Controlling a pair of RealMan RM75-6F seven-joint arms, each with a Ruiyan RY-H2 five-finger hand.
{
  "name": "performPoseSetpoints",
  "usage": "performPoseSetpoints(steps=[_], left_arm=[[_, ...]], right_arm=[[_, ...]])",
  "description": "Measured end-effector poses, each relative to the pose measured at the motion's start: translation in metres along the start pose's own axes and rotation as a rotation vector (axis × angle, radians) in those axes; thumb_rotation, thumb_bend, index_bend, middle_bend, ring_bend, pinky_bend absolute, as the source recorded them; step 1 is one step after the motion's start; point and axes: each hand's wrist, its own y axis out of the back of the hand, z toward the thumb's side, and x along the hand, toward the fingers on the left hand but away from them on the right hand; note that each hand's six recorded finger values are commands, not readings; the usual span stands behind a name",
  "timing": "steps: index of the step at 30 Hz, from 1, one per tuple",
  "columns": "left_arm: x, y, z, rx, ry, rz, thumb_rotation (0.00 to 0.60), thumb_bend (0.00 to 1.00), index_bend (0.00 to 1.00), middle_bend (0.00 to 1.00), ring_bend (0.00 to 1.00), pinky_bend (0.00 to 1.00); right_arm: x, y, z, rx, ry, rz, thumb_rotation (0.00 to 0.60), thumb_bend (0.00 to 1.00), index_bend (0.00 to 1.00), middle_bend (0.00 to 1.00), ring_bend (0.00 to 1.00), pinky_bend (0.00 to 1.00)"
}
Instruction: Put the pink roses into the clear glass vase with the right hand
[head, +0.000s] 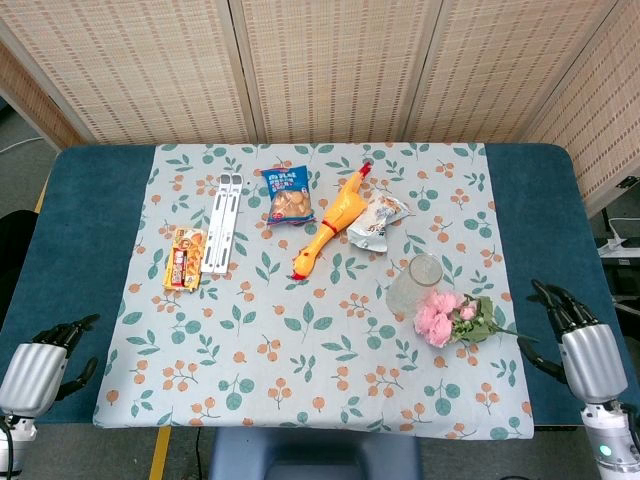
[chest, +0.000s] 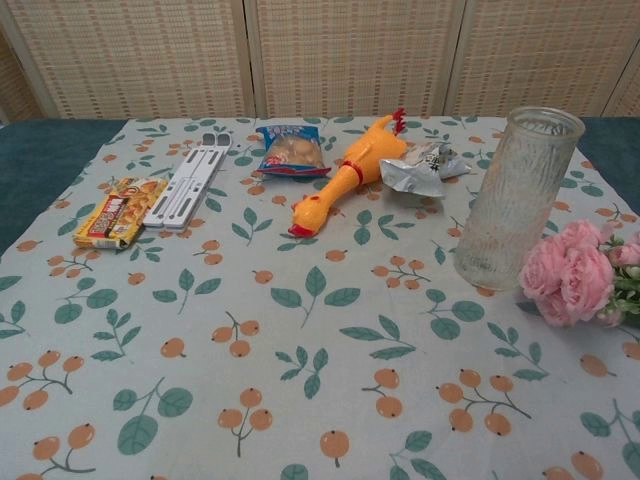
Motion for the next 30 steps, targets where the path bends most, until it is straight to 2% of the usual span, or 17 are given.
performPoseSetpoints(steps=[4,5,9,14,18,24,27,30], left_arm=[[0.0,0.0,0.001,0.001,-0.002,0.0,0.6,0.37,0.19,0.33,0.34,0.49],[0.0,0.0,0.001,-0.001,-0.001,0.0,0.6,0.37,0.19,0.33,0.34,0.49],[0.001,0.001,-0.001,-0.008,0.003,0.002,0.6,0.37,0.19,0.33,0.34,0.49],[0.0,0.002,-0.006,-0.023,0.017,0.004,0.6,0.37,0.19,0.33,0.34,0.49],[-0.002,0.007,-0.005,-0.024,0.014,0.026,0.6,0.37,0.19,0.33,0.34,0.49],[-0.001,0.005,-0.006,-0.023,0.017,0.015,0.6,0.37,0.19,0.33,0.34,0.49],[-0.001,0.006,-0.007,-0.029,0.02,0.019,0.6,0.37,0.19,0.33,0.34,0.49],[-0.002,0.008,-0.007,-0.03,0.019,0.029,0.6,0.37,0.19,0.33,0.34,0.49]], right_arm=[[0.001,-0.002,-0.001,0.018,-0.018,0.014,0.6,0.14,0.07,0.78,0.62,0.71],[0.001,-0.003,-0.001,0.024,-0.019,0.017,0.6,0.11,0.09,0.84,0.69,0.78],[-0.004,-0.008,-0.001,0.06,-0.013,0.029,0.6,0.03,0.11,0.95,0.82,0.93],[-0.013,-0.023,-0.011,0.086,-0.044,0.111,0.6,0.0,0.18,0.98,0.86,0.98],[-0.021,-0.043,-0.025,0.059,-0.11,0.261,0.6,0.0,0.24,1.0,0.88,1.0],[-0.029,-0.074,-0.04,-0.029,-0.205,0.509,0.6,0.0,0.25,1.0,0.88,1.0],[-0.037,-0.089,-0.043,-0.063,-0.251,0.597,0.6,0.0,0.25,1.0,0.88,1.0],[-0.047,-0.103,-0.043,-0.085,-0.281,0.649,0.6,0.0,0.25,1.0,0.88,1.0]])
